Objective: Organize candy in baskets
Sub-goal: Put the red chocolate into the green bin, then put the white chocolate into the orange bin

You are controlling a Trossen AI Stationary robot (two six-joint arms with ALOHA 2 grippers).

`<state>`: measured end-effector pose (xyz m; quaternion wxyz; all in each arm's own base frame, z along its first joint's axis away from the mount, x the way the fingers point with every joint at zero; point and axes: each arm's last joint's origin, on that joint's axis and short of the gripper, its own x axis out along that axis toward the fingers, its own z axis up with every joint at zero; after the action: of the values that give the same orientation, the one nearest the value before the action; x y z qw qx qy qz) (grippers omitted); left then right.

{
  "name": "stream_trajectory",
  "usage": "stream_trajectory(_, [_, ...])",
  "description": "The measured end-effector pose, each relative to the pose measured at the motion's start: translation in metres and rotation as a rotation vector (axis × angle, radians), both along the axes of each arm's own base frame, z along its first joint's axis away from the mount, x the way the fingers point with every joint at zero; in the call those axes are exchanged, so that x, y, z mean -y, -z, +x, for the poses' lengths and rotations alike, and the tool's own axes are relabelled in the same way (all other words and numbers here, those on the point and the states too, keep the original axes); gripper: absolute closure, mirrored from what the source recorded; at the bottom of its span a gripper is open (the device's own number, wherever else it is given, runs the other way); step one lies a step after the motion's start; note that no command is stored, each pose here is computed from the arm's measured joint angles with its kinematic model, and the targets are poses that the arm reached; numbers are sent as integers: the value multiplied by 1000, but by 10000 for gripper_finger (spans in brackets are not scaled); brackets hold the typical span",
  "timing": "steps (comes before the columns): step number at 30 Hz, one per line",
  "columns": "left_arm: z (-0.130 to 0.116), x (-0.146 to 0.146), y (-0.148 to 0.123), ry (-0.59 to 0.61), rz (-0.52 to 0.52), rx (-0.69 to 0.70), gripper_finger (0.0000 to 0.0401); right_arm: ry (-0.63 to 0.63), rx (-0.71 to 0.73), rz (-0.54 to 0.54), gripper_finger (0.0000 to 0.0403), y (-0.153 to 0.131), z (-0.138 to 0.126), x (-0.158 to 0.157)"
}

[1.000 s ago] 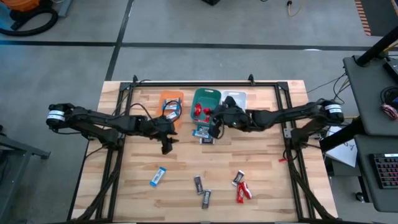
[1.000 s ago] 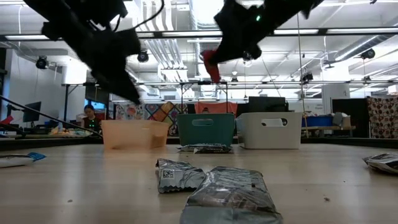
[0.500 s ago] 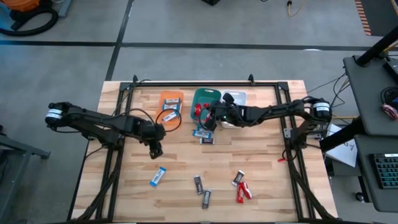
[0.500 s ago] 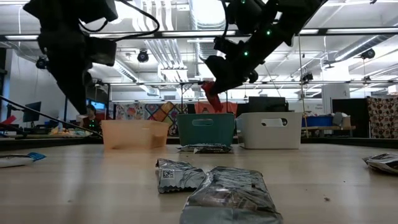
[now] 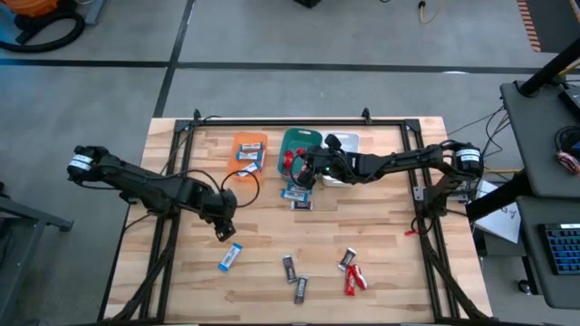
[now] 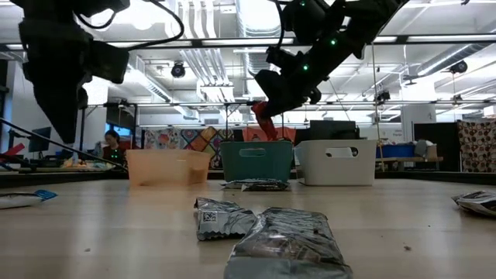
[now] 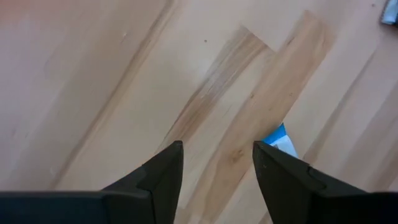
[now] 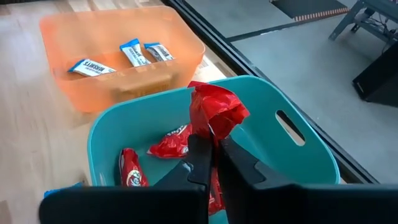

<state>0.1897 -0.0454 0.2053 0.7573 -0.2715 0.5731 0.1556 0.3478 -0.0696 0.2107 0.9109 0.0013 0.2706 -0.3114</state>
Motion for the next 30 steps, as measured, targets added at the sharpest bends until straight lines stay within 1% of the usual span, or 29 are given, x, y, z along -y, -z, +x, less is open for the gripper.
stream_trajectory(3, [0, 1, 1, -19, -4, -5, 211, 2, 9, 2, 365, -1, 0, 0])
stream_trajectory(11, [-2, 7, 1, -38, -23, -10, 172, 9, 24, 7, 274, -2, 1, 1])
stream_trajectory(16, [-4, 16, 1, -50, -49, -12, 151, 15, 31, 16, 237, -2, 1, 1])
stream_trajectory(20, [-3, 27, -1, -70, -88, 23, 143, 17, 33, 18, 221, -2, 1, 1])
stream_trajectory(26, [-4, 44, 1, -77, -134, 87, 143, 14, 35, 17, 216, -3, 2, 1])
stream_trajectory(28, [-5, 49, 1, -55, -117, 122, 142, 7, 36, 12, 216, -5, 2, 1])
stream_trajectory(30, [-7, 57, 1, 1, -69, 174, 142, 4, 35, 12, 216, -5, 3, 1])
